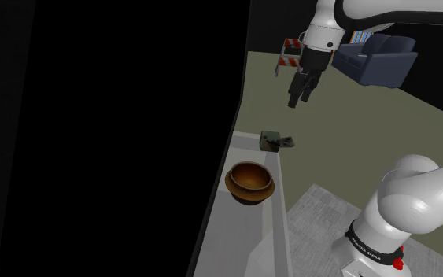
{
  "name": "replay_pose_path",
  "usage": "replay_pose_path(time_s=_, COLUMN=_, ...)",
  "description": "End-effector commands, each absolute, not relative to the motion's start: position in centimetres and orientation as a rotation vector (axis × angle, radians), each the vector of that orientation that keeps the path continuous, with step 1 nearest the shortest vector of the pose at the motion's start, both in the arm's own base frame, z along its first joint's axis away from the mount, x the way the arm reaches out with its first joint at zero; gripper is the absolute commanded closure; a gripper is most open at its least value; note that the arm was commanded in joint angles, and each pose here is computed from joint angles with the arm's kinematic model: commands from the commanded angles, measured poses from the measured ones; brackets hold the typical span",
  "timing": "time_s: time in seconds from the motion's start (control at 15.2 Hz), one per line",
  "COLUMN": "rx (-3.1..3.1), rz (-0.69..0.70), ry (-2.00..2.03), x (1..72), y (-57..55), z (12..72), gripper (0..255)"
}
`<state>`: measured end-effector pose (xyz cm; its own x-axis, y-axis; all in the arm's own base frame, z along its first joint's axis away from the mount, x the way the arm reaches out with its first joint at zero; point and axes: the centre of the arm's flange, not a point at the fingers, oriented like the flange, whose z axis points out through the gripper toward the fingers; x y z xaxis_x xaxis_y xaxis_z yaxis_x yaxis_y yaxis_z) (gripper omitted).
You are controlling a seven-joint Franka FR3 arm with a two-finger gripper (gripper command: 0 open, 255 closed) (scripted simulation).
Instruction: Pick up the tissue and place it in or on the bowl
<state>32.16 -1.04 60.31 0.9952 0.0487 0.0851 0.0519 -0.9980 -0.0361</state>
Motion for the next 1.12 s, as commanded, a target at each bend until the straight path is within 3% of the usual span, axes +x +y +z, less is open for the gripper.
replay_pose_path(time_s=0.0, rx=-3.100, rz=-0.131, ry=-0.078, x=32.2, y=-1.0, z=60.3, gripper=0)
replay_pose_path(time_s=1.06, rx=-2.992, rz=0.106, ry=-0.585, x=40.3, y=-15.9, z=45.8, gripper=0)
